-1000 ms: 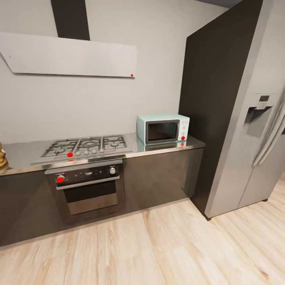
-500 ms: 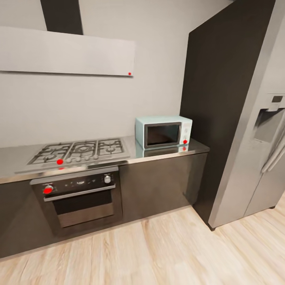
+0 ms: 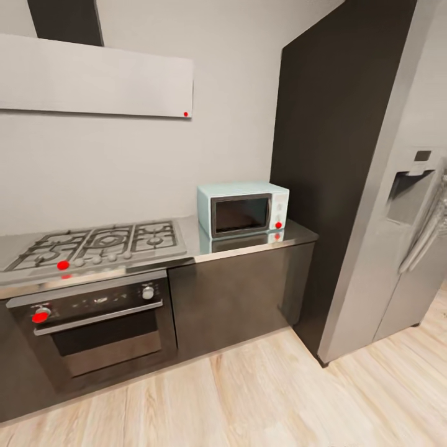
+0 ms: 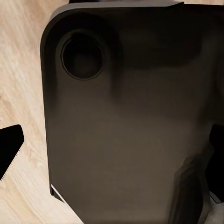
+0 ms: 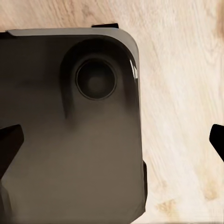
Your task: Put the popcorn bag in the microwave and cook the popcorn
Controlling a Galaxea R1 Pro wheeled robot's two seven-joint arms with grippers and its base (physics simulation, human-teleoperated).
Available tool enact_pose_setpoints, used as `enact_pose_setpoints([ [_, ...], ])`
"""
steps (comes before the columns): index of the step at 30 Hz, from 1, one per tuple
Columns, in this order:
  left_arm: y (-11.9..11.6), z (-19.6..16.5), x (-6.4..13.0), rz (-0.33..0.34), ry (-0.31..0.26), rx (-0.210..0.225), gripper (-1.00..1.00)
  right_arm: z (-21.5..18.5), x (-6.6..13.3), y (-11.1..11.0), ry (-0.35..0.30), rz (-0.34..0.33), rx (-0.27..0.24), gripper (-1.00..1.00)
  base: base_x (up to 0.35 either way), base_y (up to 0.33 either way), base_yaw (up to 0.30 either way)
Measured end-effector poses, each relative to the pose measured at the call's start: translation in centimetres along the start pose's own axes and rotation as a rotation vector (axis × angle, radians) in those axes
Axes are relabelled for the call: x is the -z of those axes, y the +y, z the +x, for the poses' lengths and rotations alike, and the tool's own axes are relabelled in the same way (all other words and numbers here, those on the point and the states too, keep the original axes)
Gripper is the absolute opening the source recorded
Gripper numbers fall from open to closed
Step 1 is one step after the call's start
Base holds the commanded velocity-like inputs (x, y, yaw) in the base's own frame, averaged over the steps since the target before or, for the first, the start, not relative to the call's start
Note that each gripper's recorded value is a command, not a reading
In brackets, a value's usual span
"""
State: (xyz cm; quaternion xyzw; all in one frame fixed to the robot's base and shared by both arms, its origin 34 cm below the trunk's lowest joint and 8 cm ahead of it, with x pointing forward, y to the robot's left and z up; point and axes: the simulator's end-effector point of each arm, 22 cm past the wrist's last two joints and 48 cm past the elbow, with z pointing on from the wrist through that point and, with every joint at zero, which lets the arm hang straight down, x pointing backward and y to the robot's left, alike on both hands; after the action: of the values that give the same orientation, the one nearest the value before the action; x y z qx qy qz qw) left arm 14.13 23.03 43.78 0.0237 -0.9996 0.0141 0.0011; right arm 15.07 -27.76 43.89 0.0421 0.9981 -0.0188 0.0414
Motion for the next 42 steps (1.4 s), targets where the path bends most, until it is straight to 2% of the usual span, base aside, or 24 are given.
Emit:
enact_pose_setpoints([
  [42,-0.05,-0.07,0.0,0.002,-0.003,-0.002,1.0,0.02,0.0,0.0,0.001,0.0,0.0,1.0,0.0,0.0,-0.242],
])
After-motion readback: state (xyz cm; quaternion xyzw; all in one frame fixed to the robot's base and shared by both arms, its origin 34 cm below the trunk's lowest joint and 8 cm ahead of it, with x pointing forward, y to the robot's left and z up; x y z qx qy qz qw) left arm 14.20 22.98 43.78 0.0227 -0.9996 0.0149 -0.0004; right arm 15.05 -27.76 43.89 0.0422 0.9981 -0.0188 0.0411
